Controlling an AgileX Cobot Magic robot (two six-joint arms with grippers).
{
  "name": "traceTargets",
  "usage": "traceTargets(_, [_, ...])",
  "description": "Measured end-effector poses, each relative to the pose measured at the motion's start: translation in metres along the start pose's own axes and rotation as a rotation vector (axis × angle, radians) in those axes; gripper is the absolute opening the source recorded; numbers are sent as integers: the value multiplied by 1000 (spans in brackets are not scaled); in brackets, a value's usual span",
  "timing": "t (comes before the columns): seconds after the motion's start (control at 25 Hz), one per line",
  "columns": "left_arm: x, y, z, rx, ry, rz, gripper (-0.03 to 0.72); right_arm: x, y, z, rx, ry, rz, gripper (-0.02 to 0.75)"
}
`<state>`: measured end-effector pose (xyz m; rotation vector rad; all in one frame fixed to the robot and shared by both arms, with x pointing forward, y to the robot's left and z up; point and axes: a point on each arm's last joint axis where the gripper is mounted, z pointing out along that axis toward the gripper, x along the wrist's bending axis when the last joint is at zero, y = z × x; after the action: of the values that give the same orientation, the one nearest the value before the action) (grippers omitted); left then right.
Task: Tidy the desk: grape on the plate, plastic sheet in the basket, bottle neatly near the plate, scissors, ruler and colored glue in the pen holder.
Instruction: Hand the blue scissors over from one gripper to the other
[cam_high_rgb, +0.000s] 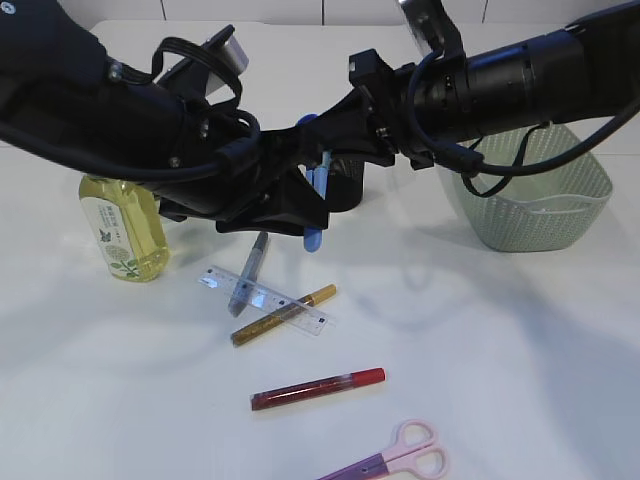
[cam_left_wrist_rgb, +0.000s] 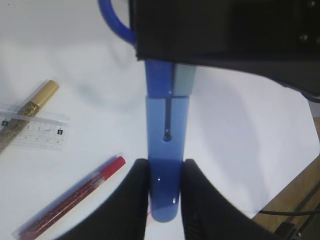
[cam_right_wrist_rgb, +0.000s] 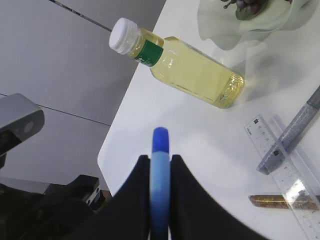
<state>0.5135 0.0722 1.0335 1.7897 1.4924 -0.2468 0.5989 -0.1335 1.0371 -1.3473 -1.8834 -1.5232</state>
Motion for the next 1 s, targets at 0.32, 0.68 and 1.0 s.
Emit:
traceTargets(0.32, [0, 0, 0, 0, 0, 0, 156, 0, 0, 0, 0, 0, 0, 81])
traceTargets(0.68, [0, 0, 0, 2, 0, 2, 195, 0, 0, 0, -1, 1, 1, 81])
traceTargets(1.0, [-1, 0, 0, -1, -7, -10, 255, 0, 0, 0, -3, 2, 2, 81])
